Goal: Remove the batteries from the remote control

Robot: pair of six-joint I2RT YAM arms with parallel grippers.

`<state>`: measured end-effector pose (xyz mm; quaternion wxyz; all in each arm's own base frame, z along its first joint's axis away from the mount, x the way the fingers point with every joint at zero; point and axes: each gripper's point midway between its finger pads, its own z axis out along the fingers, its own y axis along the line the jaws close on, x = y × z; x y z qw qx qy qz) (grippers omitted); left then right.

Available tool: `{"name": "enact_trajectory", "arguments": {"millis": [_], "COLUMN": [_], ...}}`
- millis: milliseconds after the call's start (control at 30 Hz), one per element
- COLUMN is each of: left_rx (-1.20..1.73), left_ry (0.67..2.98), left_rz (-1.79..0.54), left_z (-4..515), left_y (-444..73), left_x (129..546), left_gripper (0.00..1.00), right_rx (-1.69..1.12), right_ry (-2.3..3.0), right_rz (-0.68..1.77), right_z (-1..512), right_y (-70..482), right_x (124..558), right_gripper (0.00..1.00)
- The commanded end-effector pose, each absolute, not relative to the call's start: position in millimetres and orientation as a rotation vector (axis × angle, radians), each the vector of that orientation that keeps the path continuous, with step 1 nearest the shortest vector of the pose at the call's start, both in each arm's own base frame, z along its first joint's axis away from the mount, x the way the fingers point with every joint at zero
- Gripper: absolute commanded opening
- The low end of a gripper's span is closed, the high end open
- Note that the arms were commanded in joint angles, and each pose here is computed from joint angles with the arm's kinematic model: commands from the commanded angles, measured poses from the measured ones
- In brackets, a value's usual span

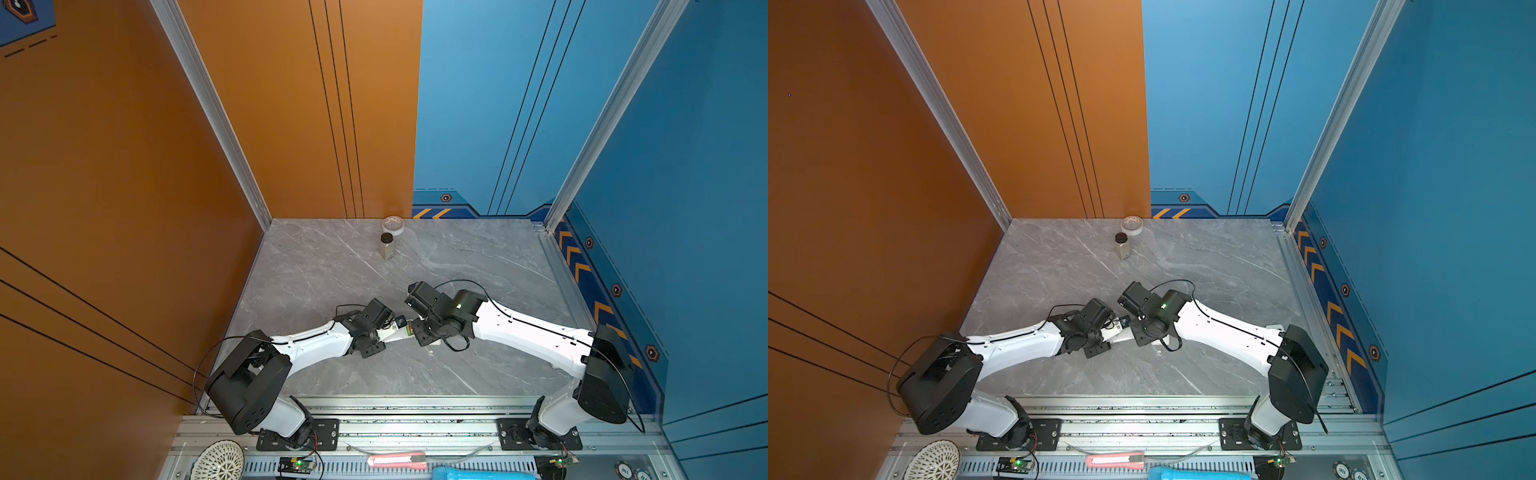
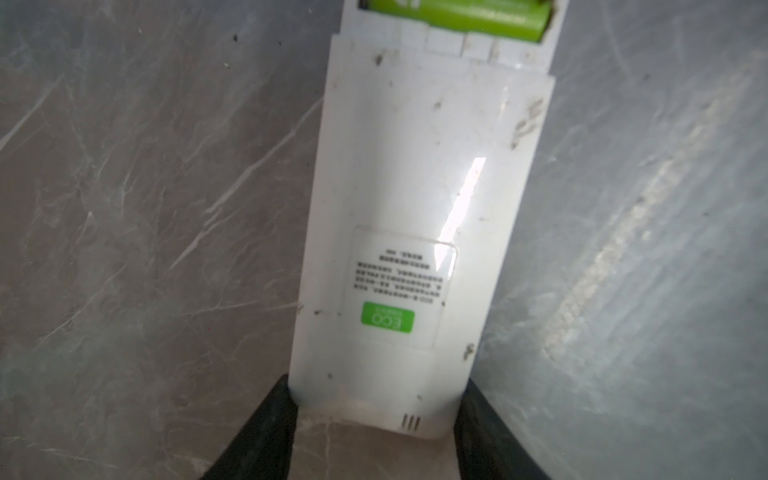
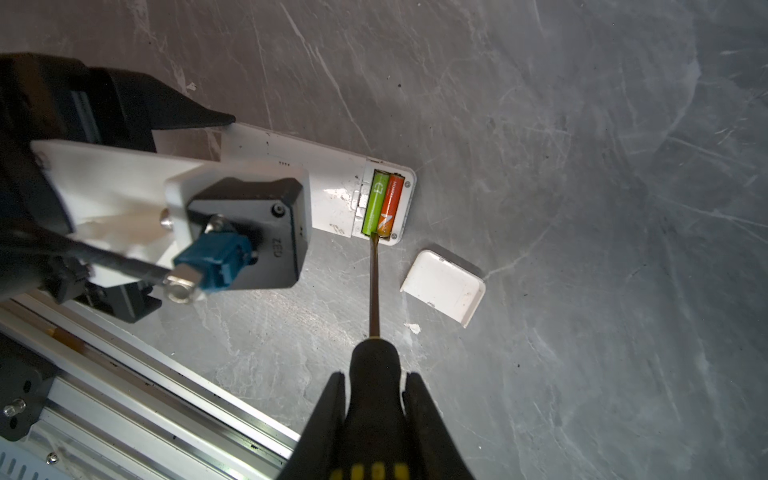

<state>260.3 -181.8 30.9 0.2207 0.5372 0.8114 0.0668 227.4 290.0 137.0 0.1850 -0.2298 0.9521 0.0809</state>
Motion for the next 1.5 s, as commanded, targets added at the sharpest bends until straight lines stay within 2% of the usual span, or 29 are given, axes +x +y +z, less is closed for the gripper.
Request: {"name": "enact_trajectory", "arguments": {"millis": [0, 500, 733, 1000, 1467], "left_rx": [1.49, 1.484, 1.476, 1.475, 1.479], "left_ry": [2.237, 2.243, 2.245, 2.248, 2.255], "left_rz": [0.202, 0.207, 0.202, 0.203, 0.206], "left_z": [31, 30, 31, 31, 30], "left_y": [-179, -178, -177, -177, -177], "left_x": [260, 262, 262, 263, 263], "left_gripper": [0.32, 0.32, 0.32, 0.32, 0.32], "right_rx": [-0.683, -0.703, -0.664, -0.611, -0.597], "right_ry": [2.685, 2.718, 2.728, 2.661, 2.637], "right_rz": [0.239, 0.299, 0.242, 0.308, 0.375], "right_z": [135, 129, 122, 147, 160], "right_y": [294, 299, 290, 293, 299], "right_x": [227, 217, 222, 233, 238], "right_gripper": [0.0, 0.0, 0.0, 0.0, 0.0]}}
